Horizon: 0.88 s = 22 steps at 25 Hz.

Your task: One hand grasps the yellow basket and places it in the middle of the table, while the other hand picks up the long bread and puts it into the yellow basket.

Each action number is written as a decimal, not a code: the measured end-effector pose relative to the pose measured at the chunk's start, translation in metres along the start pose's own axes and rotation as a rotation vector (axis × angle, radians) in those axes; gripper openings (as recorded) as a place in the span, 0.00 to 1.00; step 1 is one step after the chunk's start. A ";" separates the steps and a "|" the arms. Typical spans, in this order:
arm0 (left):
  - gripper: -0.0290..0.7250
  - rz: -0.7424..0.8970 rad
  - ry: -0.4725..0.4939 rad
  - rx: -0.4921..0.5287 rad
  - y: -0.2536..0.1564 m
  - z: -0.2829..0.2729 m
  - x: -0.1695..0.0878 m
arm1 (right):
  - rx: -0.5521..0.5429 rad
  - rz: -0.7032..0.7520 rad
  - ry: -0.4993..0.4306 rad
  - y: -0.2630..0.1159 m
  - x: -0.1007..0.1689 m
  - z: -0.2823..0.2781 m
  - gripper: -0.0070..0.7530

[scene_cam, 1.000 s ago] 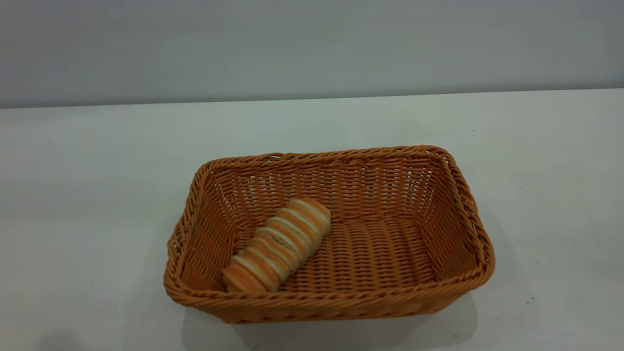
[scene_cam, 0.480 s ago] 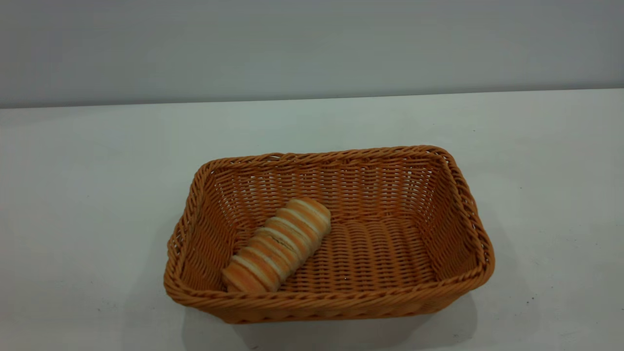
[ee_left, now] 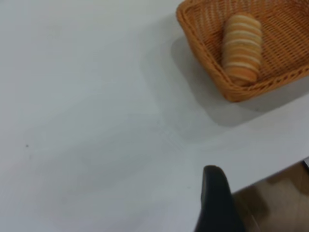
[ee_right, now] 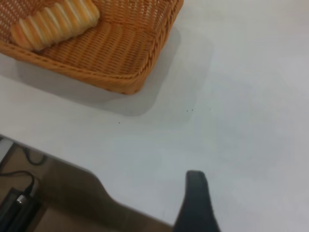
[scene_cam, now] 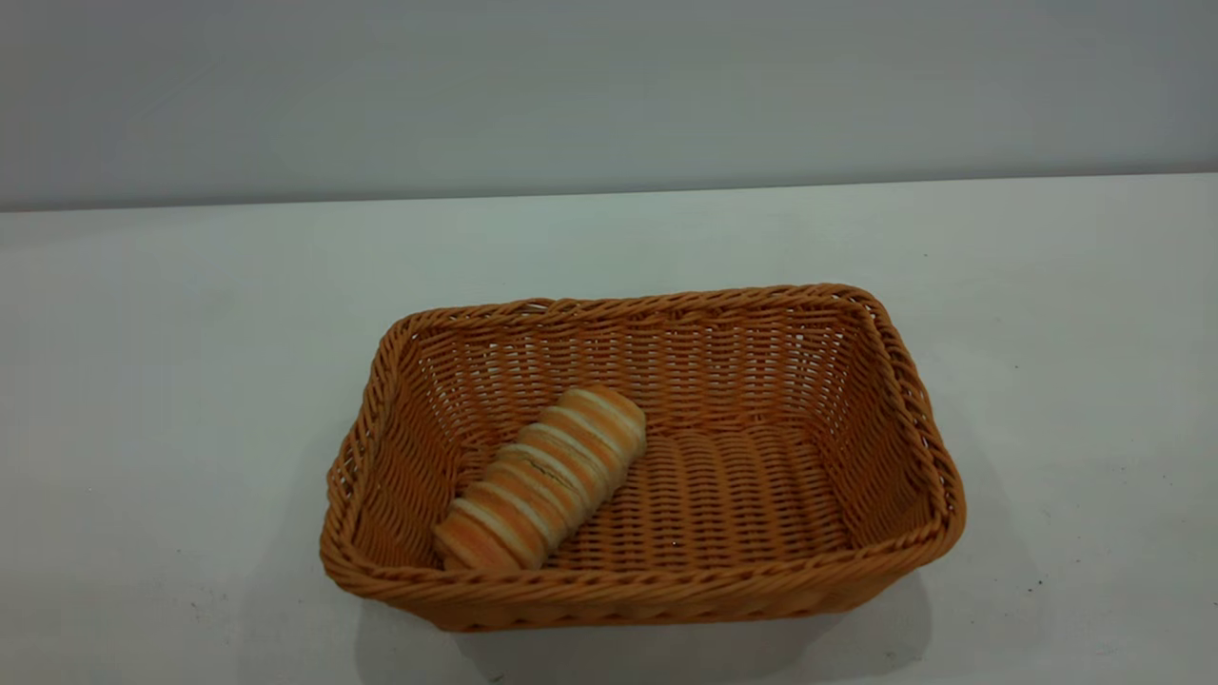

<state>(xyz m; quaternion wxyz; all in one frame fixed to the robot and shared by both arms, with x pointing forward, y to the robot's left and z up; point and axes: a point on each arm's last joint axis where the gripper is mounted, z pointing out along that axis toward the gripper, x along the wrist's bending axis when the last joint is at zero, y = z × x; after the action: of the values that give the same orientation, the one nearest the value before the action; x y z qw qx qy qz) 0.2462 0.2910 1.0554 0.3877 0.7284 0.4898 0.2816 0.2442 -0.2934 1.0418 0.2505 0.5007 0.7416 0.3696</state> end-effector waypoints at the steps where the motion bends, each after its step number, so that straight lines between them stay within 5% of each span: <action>1: 0.74 -0.003 0.003 0.025 -0.003 0.000 0.000 | 0.000 0.000 -0.001 0.000 0.000 0.000 0.78; 4: 0.74 -0.018 0.005 0.085 -0.008 0.000 0.000 | 0.000 0.000 -0.001 0.000 0.000 0.000 0.78; 22: 0.74 -0.049 0.015 0.087 -0.011 0.005 0.001 | 0.000 0.000 -0.001 0.000 0.000 0.000 0.75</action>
<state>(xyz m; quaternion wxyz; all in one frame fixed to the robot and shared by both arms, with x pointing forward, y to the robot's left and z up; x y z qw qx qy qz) 0.2452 0.2933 1.0436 0.3586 0.7302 0.5223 0.2559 0.2442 -0.2935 1.0417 0.2507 0.5010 0.7414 0.3694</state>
